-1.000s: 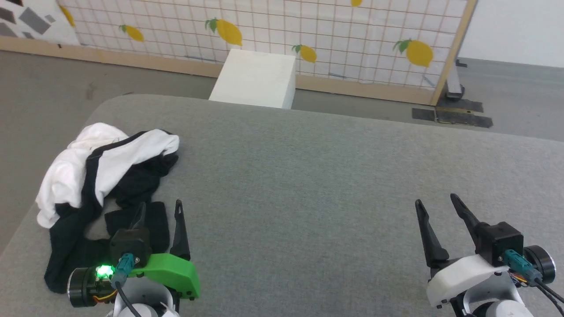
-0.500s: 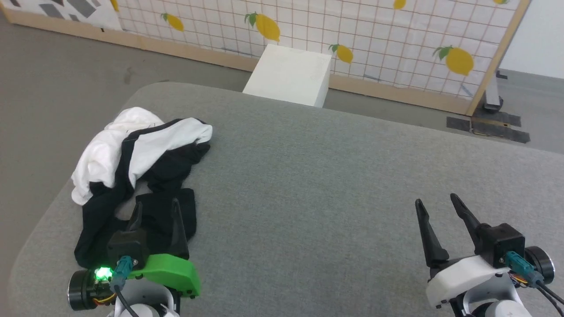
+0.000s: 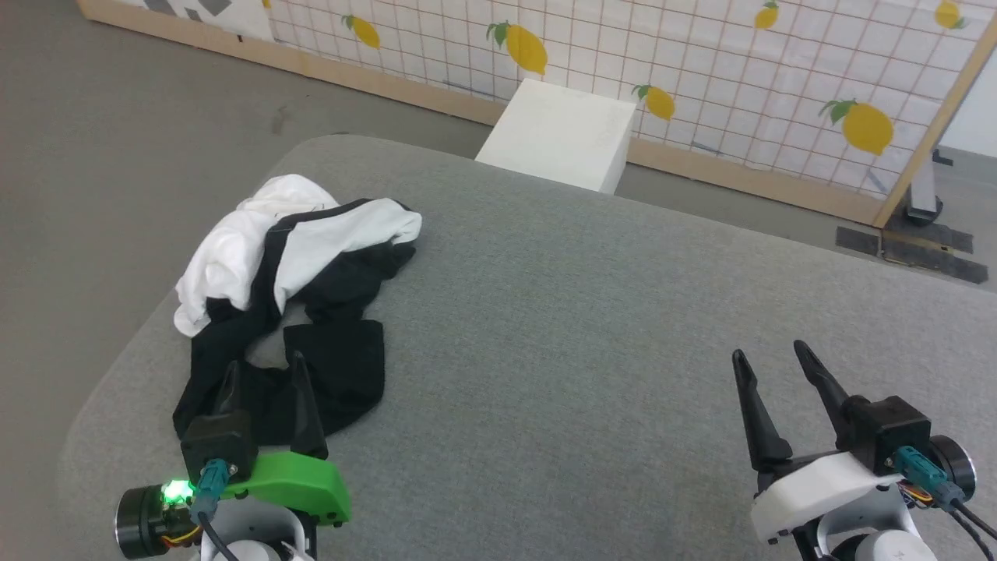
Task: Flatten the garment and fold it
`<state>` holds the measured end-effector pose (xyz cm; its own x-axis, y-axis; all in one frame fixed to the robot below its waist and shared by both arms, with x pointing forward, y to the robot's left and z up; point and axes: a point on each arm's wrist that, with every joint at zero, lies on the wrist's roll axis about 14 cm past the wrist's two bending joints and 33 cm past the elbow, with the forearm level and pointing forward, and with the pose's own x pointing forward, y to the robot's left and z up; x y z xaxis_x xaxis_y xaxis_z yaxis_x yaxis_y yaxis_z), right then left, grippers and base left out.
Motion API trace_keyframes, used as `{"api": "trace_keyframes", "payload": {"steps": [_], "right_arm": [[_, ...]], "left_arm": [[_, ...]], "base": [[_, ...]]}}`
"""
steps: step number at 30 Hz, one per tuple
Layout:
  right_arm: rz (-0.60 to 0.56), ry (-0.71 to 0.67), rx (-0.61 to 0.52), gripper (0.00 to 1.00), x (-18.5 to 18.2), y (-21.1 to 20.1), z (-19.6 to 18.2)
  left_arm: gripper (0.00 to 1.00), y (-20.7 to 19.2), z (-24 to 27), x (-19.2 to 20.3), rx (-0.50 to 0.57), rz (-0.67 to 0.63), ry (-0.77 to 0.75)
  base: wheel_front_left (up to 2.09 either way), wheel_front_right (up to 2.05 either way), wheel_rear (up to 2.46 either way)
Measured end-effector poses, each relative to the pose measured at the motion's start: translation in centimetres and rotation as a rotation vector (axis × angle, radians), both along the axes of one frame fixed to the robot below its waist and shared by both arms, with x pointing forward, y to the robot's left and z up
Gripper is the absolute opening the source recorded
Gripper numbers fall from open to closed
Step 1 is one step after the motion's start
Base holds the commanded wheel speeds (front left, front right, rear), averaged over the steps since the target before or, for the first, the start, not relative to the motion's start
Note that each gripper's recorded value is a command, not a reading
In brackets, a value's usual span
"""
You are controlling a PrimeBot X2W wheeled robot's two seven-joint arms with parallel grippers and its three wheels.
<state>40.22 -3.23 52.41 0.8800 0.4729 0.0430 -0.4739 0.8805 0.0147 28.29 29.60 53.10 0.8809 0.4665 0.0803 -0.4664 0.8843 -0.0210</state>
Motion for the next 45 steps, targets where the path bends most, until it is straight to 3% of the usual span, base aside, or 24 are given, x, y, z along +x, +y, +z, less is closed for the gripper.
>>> {"api": "trace_keyframes", "payload": {"steps": [45], "right_arm": [[0.263, -0.018, 0.079, 1.0, -0.5, 9.7, 0.6]], "left_arm": [[1.0, 6.0, -0.9, -9.8, -0.008, 0.358, -0.031]], "base": [[0.0, 0.0, 0.0]]}}
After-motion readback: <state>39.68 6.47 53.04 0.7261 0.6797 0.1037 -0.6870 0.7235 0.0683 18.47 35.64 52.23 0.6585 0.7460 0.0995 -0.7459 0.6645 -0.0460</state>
